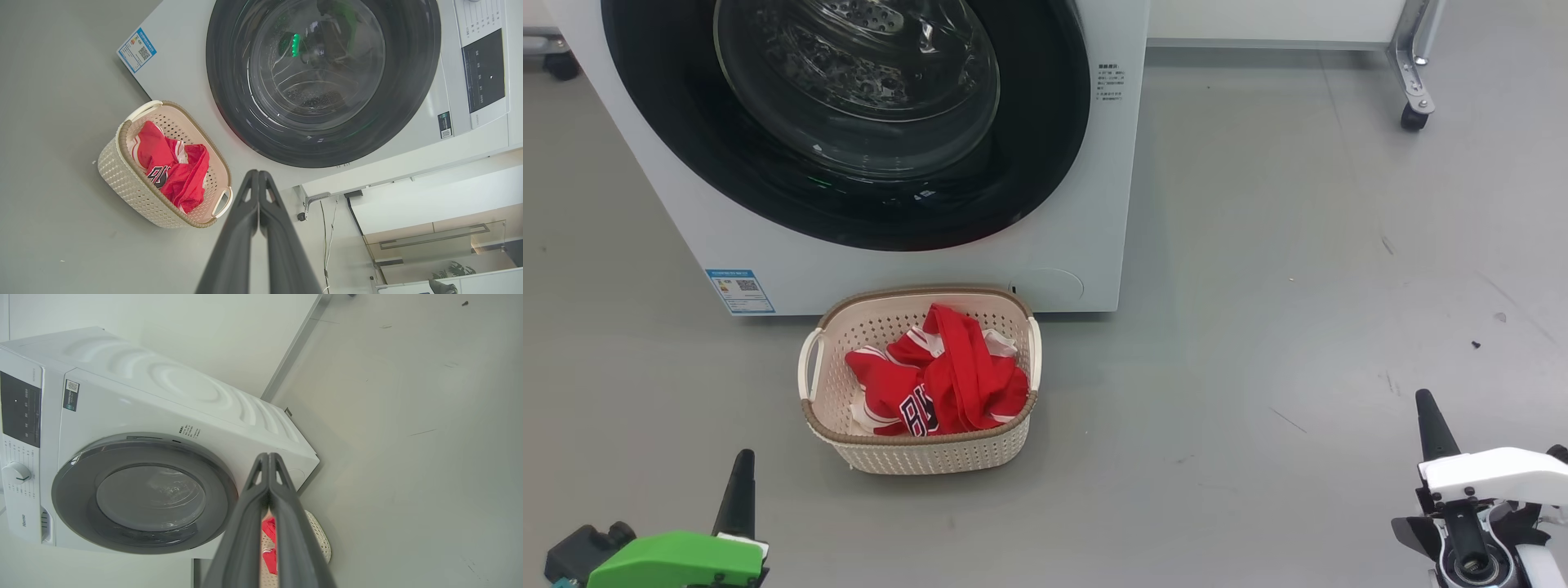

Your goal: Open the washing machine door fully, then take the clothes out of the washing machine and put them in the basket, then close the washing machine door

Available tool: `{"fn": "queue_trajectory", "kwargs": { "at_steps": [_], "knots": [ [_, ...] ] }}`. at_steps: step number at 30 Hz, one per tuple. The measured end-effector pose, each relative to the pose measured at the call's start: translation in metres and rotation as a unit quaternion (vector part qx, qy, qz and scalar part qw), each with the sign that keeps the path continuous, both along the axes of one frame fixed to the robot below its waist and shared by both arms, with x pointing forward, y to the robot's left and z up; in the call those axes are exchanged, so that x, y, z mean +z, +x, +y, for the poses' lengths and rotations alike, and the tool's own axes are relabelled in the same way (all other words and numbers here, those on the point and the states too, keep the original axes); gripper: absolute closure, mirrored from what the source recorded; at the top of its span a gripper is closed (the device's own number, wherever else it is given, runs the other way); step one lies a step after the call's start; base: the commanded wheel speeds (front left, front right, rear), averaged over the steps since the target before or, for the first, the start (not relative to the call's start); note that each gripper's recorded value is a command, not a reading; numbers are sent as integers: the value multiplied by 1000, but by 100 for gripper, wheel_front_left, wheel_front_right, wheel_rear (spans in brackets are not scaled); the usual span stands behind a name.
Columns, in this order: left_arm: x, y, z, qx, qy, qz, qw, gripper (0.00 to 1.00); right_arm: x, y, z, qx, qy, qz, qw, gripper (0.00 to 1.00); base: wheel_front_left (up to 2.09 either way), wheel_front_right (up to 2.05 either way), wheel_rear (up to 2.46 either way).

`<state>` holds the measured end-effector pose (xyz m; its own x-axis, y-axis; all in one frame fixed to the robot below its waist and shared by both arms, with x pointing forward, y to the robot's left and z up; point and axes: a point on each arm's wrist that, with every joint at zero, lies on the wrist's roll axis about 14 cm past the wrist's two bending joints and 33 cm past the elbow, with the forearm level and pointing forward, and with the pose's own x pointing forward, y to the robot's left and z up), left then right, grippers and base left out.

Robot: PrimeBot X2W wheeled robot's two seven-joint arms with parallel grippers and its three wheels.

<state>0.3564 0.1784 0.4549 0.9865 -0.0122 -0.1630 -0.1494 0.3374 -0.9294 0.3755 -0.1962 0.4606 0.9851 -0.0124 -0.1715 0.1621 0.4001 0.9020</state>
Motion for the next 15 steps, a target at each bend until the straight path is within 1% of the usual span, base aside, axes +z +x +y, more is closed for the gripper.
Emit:
{"fn": "queue_trajectory", "kwargs": {
  "at_steps": [15],
  "knots": [
    [7,7,2,7,-72,-8,997,100,4,-1,-5,-16,85,-11,996,100,0,0,0]
  ]
}}
